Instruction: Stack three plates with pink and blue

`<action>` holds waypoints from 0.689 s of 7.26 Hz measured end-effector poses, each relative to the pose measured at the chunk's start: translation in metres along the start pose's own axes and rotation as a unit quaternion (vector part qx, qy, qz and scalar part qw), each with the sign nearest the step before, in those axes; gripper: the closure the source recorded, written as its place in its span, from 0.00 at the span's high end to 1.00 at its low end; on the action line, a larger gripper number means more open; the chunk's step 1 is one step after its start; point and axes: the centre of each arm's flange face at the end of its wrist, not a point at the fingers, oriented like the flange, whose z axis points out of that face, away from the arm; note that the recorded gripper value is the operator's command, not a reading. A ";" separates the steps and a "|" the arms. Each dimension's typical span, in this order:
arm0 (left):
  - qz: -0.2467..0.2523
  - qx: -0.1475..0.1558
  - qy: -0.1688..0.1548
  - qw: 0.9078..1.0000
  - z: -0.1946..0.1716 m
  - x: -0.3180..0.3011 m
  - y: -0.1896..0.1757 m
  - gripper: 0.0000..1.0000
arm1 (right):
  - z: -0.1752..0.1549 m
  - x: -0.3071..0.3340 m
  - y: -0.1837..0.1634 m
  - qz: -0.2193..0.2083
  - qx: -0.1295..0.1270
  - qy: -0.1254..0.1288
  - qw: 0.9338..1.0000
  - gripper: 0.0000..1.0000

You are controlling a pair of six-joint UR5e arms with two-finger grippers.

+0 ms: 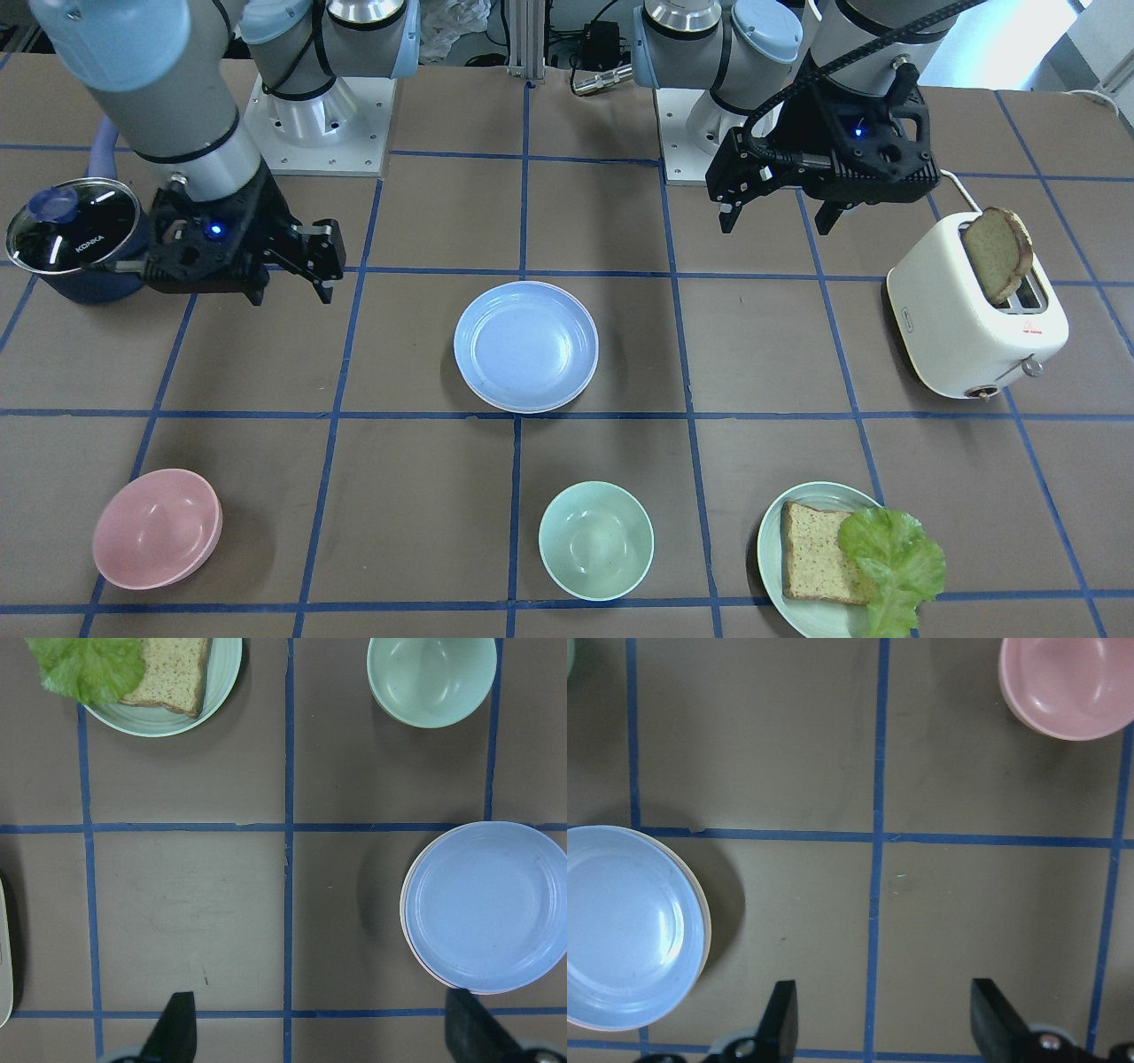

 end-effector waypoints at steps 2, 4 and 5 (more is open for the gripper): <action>0.000 0.000 0.000 1.000 0.000 0.000 0.000 1.00 | -0.017 0.005 0.010 0.001 -0.001 0.006 1.000 1.00; 0.000 0.000 0.000 1.000 0.000 0.000 0.000 1.00 | -0.031 0.004 0.016 0.000 -0.009 0.003 1.000 1.00; 0.000 0.000 -0.001 1.000 0.000 0.000 0.000 1.00 | -0.039 0.003 0.019 0.000 -0.013 0.002 1.000 1.00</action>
